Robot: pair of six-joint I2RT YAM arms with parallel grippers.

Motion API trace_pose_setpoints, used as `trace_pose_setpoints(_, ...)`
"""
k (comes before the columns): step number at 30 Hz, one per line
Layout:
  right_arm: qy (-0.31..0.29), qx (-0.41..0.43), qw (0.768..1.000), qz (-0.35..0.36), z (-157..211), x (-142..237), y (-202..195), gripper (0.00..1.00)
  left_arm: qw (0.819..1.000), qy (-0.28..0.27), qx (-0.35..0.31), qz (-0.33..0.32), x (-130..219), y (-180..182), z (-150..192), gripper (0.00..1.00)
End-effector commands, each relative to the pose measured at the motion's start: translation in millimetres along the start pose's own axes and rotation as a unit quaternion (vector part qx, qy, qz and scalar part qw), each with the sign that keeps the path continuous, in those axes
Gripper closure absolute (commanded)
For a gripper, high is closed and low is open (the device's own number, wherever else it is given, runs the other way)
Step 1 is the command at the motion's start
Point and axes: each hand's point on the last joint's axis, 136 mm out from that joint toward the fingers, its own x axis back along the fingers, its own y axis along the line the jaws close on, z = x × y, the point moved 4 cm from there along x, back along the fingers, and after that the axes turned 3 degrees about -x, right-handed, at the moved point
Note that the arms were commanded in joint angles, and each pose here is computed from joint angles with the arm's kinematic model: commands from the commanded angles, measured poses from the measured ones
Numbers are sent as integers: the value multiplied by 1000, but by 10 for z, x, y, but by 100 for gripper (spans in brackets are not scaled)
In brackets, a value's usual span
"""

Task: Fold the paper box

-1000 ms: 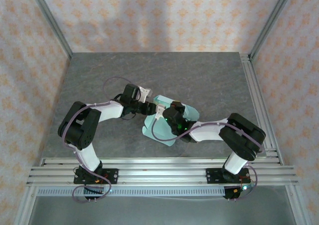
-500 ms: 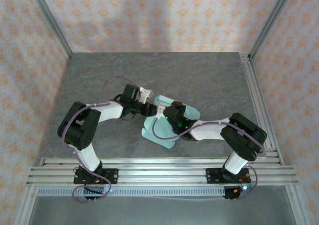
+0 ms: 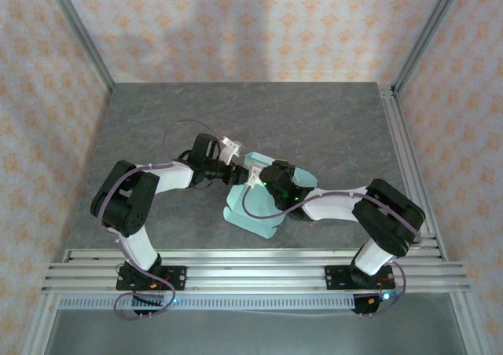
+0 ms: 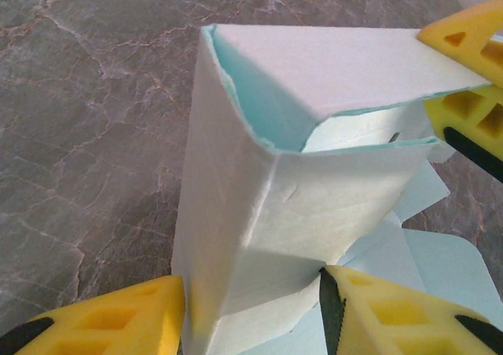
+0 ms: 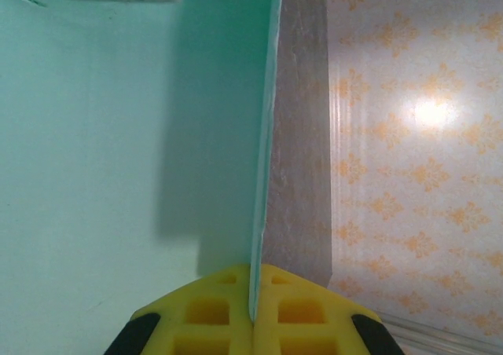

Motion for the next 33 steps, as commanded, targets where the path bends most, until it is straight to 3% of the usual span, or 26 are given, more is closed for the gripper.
trace_pose_setpoints(1, -1, 43, 998, -39, 62, 22, 133, 100, 999, -17, -31, 8, 1, 4, -15, 50)
trace_pose_setpoints(9, -22, 45, 999, -4, 66, 25, -22, 96, 998, -49, -51, 4, 86, -67, -82, 50)
trace_pose_setpoints(27, -21, -4, 997, -71, -7, 115, -111, 97, 997, -42, -67, -1, 28, -132, -52, 51)
trace_pose_setpoints(33, -8, 3, 998, -59, -3, 116, -197, 98, 996, -46, -74, 6, 42, -224, -84, 51)
